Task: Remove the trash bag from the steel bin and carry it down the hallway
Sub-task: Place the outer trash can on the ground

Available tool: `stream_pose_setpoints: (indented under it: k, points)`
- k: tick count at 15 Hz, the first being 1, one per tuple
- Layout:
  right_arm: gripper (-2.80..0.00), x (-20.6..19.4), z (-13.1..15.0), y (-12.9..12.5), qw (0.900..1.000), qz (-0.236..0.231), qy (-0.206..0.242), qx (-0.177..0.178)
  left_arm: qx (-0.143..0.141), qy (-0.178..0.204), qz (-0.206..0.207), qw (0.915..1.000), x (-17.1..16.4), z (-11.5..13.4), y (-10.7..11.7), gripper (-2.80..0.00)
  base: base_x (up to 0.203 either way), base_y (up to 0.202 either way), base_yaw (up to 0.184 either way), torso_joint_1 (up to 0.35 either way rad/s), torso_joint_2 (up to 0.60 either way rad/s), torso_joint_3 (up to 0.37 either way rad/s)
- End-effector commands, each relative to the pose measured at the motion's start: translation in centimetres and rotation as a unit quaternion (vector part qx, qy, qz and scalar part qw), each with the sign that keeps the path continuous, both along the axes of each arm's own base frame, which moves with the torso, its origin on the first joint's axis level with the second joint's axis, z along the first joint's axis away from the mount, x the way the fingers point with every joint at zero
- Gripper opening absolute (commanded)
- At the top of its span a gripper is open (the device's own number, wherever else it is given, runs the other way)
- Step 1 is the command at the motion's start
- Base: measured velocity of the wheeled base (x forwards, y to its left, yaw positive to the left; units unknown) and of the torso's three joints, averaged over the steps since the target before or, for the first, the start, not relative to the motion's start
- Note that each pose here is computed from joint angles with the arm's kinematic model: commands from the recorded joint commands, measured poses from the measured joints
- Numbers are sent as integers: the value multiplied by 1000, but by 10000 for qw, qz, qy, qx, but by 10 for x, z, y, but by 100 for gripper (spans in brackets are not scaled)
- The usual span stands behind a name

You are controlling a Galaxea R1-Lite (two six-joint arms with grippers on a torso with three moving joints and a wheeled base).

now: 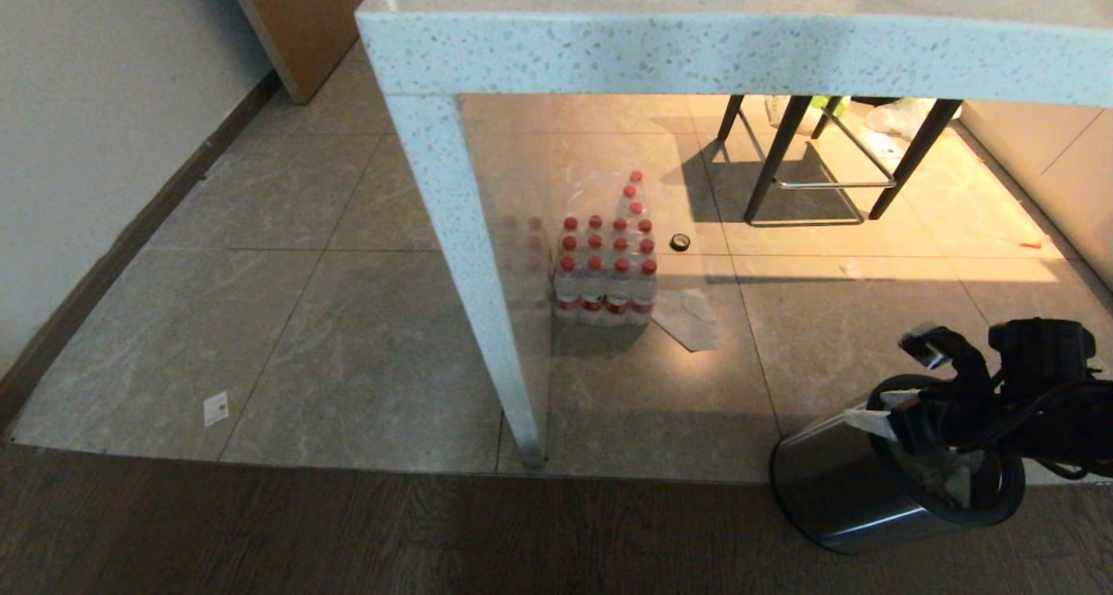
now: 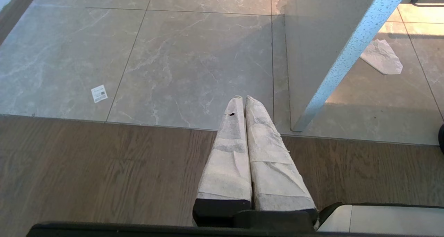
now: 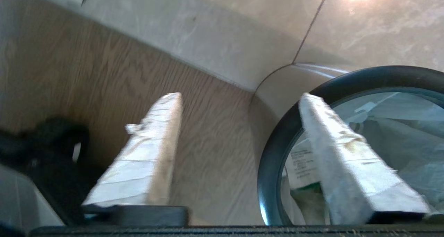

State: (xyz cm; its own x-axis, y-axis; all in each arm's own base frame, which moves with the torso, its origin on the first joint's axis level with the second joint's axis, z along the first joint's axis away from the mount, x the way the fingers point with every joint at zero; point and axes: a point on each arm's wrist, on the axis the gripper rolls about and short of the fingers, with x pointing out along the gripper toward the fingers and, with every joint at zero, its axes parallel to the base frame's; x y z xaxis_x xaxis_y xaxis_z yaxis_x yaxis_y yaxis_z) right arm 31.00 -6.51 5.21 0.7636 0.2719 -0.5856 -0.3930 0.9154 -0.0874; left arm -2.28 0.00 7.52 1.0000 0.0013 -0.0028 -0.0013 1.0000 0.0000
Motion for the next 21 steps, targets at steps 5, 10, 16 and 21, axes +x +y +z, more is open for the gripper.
stream_pose_setpoints:
  k: [5,10,16,21]
  points:
    - [0,-12,2,-16,9984,-207,525,7,0,9,1,10000,0,0,0,-280,0,0,0,0,0,0]
    - [0,-15,-12,-23,9968,-234,766,-14,0,9,8,10000,0,0,0,-280,0,0,0,0,0,0]
    - [0,9,-37,-36,9963,-161,843,-54,0,9,8,10000,0,0,0,-280,0,0,0,0,0,0]
    - [0,17,-50,-36,9953,-115,961,-27,0,4,4,10000,0,0,0,-280,0,0,0,0,0,0]
